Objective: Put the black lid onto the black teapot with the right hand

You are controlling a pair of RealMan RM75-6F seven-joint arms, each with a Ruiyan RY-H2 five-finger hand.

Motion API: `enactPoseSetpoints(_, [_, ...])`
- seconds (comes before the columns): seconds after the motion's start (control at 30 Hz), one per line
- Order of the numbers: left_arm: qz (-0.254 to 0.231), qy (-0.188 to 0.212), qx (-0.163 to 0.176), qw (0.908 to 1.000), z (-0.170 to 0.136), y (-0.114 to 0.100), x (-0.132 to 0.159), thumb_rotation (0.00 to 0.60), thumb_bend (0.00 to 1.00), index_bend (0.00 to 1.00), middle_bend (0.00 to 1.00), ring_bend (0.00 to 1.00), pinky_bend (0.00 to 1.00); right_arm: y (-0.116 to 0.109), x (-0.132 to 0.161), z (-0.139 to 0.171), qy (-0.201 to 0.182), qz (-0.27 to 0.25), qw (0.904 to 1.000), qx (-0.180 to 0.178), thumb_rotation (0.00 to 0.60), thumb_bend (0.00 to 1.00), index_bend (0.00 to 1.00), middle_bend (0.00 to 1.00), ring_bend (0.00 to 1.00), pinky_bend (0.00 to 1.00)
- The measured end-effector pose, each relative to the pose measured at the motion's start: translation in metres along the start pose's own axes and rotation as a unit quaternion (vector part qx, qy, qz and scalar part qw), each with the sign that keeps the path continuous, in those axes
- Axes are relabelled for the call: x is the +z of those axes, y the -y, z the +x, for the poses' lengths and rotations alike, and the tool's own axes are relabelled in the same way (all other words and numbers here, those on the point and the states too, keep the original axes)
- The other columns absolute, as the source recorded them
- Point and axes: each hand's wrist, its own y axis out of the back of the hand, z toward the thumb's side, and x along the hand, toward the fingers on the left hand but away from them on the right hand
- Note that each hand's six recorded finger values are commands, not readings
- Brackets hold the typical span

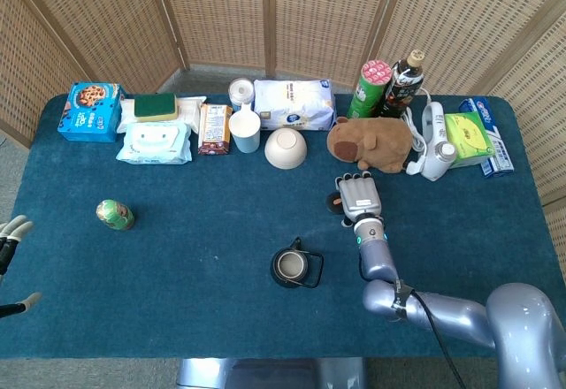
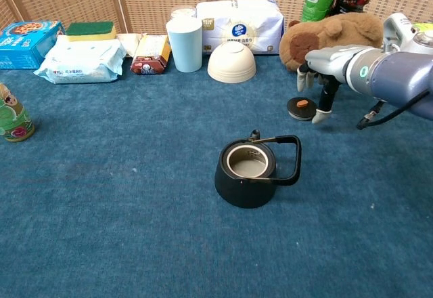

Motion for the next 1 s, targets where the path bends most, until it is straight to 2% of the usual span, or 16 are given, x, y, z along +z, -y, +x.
enactPoseSetpoints(0.37, [-0.007,0.002,0.000,1.0000,-0.0018,-0.0020,-0.0003,0.600,0.11,0.00,0.00,0.00,0.05,0.0032,0.0022,-0.0059,0.008,-0.002,1.0000,-0.001,0.600,0.14,0.32,0.27,0.26,0.14])
enactPoseSetpoints(0.8, [-0.008,0.004,-0.004,1.0000,-0.0030,-0.0012,0.0004,0.600,0.11,0.00,0.00,0.00,0.05,0.0030,0.0076,-0.0075,-0.011,-0.010,0.9997,-0.018,0.600,0.14,0.36,0.26,0.25,0.14])
enactPoseSetpoints(1.0, [-0.007,0.005,-0.006,0.9999,-0.0037,-0.0004,0.0006,0.600,0.11,0.00,0.00,0.00,0.05,0.0073,0.0051,-0.0097,-0.010,-0.011,0.9998,-0.012,0.600,0.15,0.36,0.26,0.25,0.14])
